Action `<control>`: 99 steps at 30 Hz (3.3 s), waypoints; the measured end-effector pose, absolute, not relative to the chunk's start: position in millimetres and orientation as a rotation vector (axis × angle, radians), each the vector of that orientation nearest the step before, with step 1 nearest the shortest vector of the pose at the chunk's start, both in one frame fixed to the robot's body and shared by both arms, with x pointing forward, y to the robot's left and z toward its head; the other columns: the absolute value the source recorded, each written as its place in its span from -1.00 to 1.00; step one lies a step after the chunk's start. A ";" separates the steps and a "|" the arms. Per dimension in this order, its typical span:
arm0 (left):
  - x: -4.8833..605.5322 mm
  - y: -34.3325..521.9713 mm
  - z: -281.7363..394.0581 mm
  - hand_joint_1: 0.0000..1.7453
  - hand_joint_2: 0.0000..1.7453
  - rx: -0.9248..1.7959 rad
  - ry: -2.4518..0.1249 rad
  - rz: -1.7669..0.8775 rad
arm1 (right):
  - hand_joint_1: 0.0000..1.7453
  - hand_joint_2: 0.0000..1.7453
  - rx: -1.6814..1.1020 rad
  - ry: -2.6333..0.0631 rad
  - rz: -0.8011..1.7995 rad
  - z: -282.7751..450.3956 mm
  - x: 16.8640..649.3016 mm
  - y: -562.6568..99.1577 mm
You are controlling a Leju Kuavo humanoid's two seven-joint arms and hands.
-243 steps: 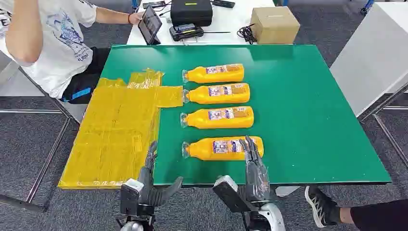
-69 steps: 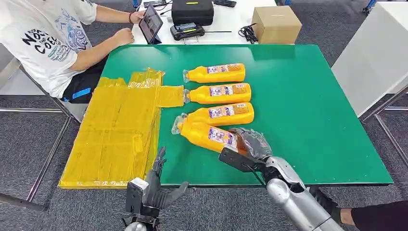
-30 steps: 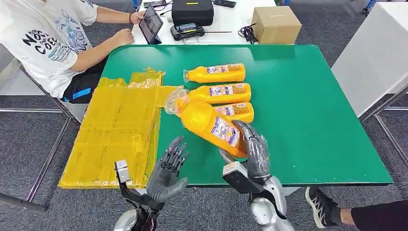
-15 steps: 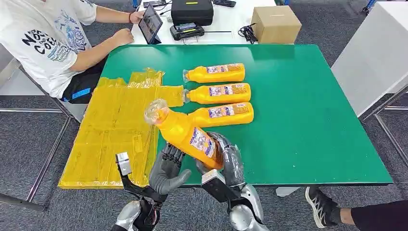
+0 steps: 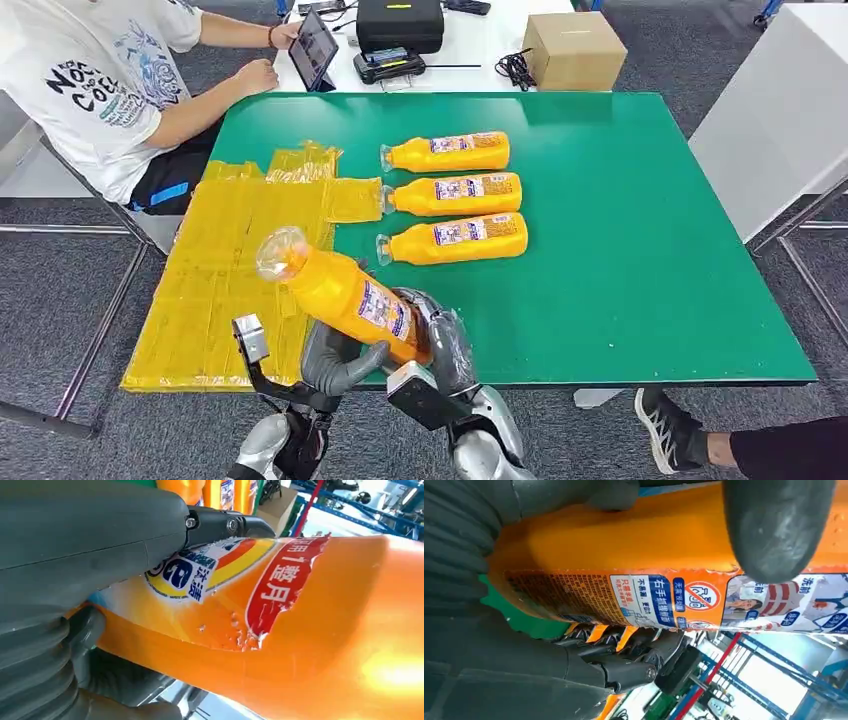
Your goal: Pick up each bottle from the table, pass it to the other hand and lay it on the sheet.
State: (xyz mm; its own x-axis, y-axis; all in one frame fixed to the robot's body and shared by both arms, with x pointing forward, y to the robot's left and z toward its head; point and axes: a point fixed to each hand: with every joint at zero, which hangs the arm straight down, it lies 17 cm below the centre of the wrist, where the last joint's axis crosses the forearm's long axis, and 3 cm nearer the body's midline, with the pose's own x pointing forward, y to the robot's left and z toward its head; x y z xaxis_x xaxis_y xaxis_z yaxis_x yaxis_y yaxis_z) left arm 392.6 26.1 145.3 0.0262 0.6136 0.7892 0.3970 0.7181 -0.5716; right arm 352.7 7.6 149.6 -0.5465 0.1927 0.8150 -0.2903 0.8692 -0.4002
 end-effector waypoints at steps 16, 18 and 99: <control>396.1 41.0 133.0 -1.00 1.00 -0.844 -1.560 0.269 | 1.00 1.00 0.152 -2.006 0.789 129.9 350.2 36.7; 396.3 42.2 132.0 -1.00 1.00 -0.842 -1.558 0.273 | 1.00 1.00 0.153 -2.005 0.798 129.1 350.5 37.6; 461.1 181.3 214.3 1.00 1.00 0.563 -2.151 -0.018 | -1.00 -1.00 0.105 -2.372 0.151 277.8 323.6 -44.2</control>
